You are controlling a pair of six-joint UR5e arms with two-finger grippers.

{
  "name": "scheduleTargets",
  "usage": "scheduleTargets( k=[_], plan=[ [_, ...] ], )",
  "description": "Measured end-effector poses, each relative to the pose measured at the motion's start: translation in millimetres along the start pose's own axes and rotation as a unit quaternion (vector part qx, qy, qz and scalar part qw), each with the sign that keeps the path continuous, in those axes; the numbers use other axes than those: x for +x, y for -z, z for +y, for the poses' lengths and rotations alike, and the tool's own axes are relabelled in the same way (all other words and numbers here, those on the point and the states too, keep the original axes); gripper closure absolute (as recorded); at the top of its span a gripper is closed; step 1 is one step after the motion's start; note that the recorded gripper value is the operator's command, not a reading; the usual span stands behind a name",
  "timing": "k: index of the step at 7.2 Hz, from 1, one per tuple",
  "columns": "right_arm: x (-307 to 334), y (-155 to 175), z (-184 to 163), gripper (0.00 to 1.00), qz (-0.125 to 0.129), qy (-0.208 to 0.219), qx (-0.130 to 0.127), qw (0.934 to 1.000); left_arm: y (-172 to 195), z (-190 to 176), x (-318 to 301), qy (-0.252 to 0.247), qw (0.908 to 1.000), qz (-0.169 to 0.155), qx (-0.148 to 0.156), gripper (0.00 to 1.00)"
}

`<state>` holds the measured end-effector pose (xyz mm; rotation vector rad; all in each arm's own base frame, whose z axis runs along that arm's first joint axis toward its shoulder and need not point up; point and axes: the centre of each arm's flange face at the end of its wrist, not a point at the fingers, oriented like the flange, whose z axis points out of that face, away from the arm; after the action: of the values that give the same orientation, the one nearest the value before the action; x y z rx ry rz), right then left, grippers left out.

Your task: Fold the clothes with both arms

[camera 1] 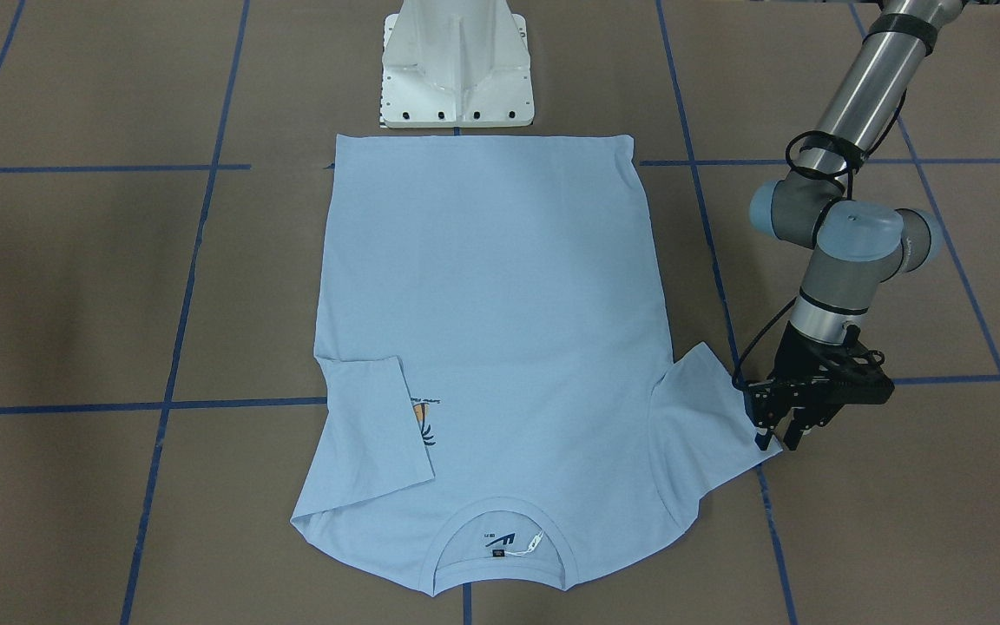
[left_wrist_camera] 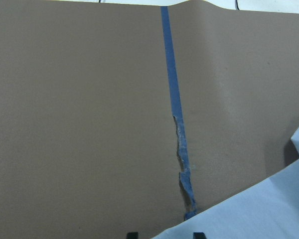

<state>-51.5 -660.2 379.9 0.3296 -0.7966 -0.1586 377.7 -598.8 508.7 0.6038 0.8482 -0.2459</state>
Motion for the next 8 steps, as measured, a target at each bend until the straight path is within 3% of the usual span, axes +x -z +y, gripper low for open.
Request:
scheduleTargets(
  k=[2, 3, 4, 8],
  plan=[
    [0.6, -1.1, 0.7, 0.0, 0.0, 0.0, -0.001, 1.0, -0.3, 0.7, 0.7, 0.0, 1.0, 0.0, -0.001, 0.69],
    [0.8, -1.4, 1.1, 0.0, 0.0, -0.001, -0.001, 1.0, -0.4, 1.2, 0.8, 0.0, 1.0, 0.0, 0.0, 0.89],
    [1.2, -1.7, 1.6, 0.0, 0.0, -0.001, -0.002, 1.0, -0.5, 1.5, 0.9, 0.0, 1.0, 0.0, 0.0, 0.96],
    [1.7, -2.2, 2.2, 0.0, 0.0, -0.001, -0.002, 1.0, -0.2, 1.7, 2.0, -0.001, 1.0, 0.001, 0.001, 1.0]
  ],
)
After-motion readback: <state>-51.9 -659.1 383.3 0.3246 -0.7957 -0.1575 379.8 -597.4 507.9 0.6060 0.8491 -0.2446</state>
